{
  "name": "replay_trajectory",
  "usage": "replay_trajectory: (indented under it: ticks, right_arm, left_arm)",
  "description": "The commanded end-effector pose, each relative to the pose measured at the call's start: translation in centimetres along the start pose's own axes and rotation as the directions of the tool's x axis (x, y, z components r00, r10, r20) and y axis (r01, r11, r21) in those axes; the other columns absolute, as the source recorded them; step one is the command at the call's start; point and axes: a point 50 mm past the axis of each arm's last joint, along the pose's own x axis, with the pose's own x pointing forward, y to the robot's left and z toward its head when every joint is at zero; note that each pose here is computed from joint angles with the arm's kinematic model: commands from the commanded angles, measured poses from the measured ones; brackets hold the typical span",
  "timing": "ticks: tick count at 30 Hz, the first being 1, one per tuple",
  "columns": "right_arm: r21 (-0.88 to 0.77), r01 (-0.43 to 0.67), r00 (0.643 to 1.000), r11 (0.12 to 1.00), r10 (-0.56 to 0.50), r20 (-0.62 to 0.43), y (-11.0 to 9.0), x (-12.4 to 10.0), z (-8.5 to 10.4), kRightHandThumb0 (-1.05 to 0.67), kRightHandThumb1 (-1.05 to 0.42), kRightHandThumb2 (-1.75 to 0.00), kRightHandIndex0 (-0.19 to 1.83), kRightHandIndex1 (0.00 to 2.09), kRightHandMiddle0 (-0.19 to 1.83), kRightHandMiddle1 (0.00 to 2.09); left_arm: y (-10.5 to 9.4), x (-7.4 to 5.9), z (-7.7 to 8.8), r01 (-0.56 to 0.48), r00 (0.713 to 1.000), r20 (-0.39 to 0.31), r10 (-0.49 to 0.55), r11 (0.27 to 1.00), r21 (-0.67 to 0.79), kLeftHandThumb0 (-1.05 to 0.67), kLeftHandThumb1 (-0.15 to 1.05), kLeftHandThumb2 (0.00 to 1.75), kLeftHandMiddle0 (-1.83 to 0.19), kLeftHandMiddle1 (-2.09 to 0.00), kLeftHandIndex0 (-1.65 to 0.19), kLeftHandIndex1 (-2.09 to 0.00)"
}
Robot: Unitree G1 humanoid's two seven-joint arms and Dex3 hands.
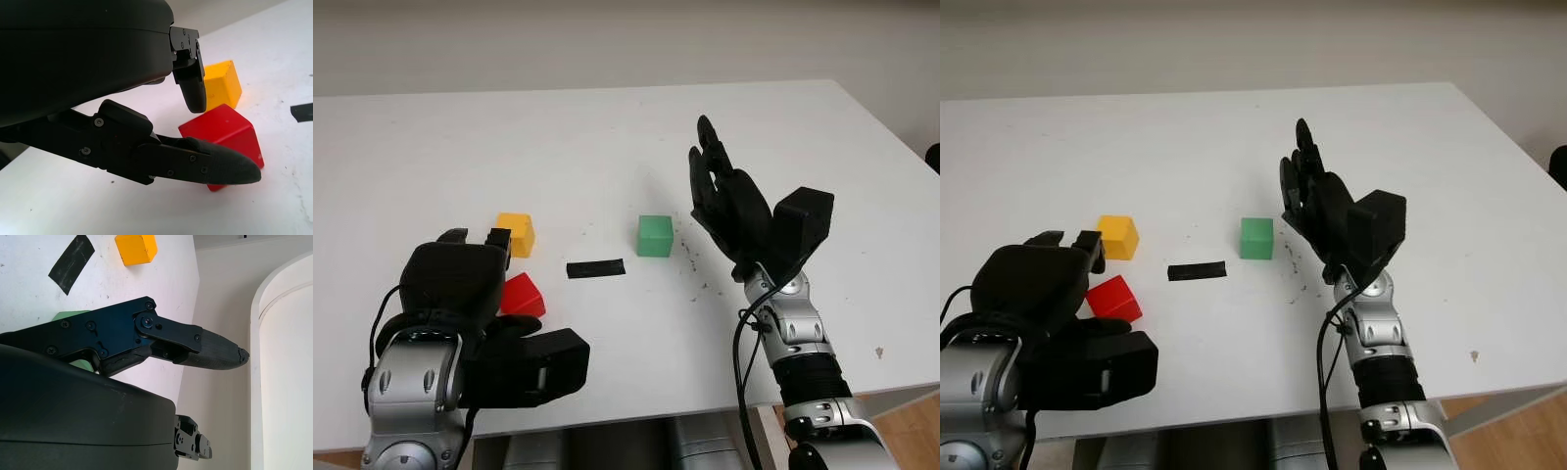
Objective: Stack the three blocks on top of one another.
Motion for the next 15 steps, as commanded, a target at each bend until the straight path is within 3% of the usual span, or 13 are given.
replay_trajectory:
  ticks: [1, 3, 15]
  right_arm:
    - [0.001, 0.005, 1.0, 1.0, -0.005, 0.02, -0.23, -0.1, 0.36, -0.73, -1.05, -0.69, -0.19, 0.0, -0.19, 0.0]
    - [0.001, 0.006, 1.0, 1.0, -0.007, 0.02, -0.26, -0.11, 0.37, -0.74, -1.05, -0.68, -0.19, 0.0, -0.19, 0.0]
    - [-0.006, 0.01, 1.0, 1.0, -0.01, 0.014, -0.39, -0.21, 0.38, -0.74, -1.05, -0.67, -0.19, 0.0, -0.19, 0.0]
  left_arm:
    - [0.02, 0.15, 0.13, 0.008, 1.0, 0.015, -0.008, 1.0, -0.009, -0.9, 1.05, 0.3, -0.16, -0.05, 0.01, -1.21]
    - [-0.11, 0.24, 0.13, 0.016, 1.0, 0.021, -0.015, 1.0, -0.022, -0.9, 1.05, 0.28, -0.17, -0.06, -0.08, -1.16]
    - [-0.9, 0.63, 0.35, 0.026, 0.999, 0.036, -0.024, 0.998, -0.059, -0.81, 1.05, 0.19, -0.2, -0.06, -0.13, -1.02]
